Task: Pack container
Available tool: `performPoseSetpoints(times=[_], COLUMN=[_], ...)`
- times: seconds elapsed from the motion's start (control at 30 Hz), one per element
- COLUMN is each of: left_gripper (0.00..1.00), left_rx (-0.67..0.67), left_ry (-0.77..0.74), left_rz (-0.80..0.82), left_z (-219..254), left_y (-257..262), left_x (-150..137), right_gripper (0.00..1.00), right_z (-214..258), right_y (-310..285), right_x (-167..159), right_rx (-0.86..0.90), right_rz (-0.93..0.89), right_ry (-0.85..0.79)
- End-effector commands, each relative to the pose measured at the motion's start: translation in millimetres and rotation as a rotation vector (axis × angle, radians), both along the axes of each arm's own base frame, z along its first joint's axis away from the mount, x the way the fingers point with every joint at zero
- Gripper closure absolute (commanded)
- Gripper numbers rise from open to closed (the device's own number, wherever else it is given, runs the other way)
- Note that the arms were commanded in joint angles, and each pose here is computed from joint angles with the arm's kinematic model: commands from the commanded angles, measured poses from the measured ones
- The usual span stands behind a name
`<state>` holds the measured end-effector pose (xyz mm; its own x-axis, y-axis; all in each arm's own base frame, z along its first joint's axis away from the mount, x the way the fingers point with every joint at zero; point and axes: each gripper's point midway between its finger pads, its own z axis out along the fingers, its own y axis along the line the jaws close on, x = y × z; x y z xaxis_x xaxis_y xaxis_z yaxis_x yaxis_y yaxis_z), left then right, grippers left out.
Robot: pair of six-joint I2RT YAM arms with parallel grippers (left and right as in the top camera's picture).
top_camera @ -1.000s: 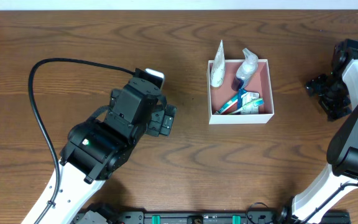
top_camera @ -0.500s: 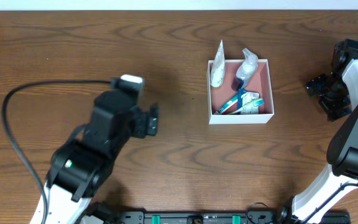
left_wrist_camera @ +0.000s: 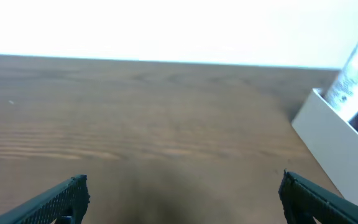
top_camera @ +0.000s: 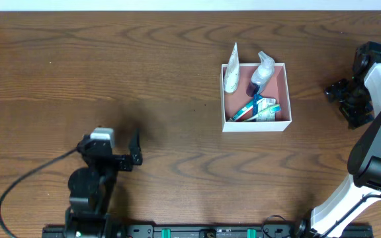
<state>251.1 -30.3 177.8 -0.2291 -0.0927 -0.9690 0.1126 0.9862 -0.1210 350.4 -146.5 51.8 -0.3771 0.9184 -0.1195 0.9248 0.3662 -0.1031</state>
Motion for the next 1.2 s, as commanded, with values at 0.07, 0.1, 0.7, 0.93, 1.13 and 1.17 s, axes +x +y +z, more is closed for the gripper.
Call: performPoseSetpoints(times=[0.07,0.1,0.7,0.93,1.13,1.17], left_gripper=[0.02,0.02,0.02,0.02,0.02,0.02], left_rx=[0.015,0.019,0.024,0.027,0.004,0.005], left_ry=[-0.074,-0.083,-0.176,-0.122,-0.082,-0.083], left_rz=[-0.007,-0.005,0.028,0.034,0.037,0.037], left_z=[7.6,9.0,8.4,-17.7,-36.6,-36.6], left_y=[3.1,3.6,10.9,12.0,11.9,12.0], left_x=[-5.1,-5.7,-12.5,-9.1,-7.5,-7.5], right_gripper=[0.01,0.01,0.01,0.01,0.01,0.01], right_z=[6.3,6.3,6.1,6.1,6.3,6.4], right_y=[-3.1,-3.1,-3.1,-3.1,-3.1,-3.1], right_x=[-0.3,-0.3,-0.3,-0.3,-0.3,-0.2], right_rx=[-0.018,-0.018,-0.018,-0.018,-0.018,-0.018], right_rz=[-0.017,-0.017,-0.017,-0.017,-0.017,-0.017], right_ry=[-0.013,-0.013,-0.013,-0.013,-0.013,-0.013])
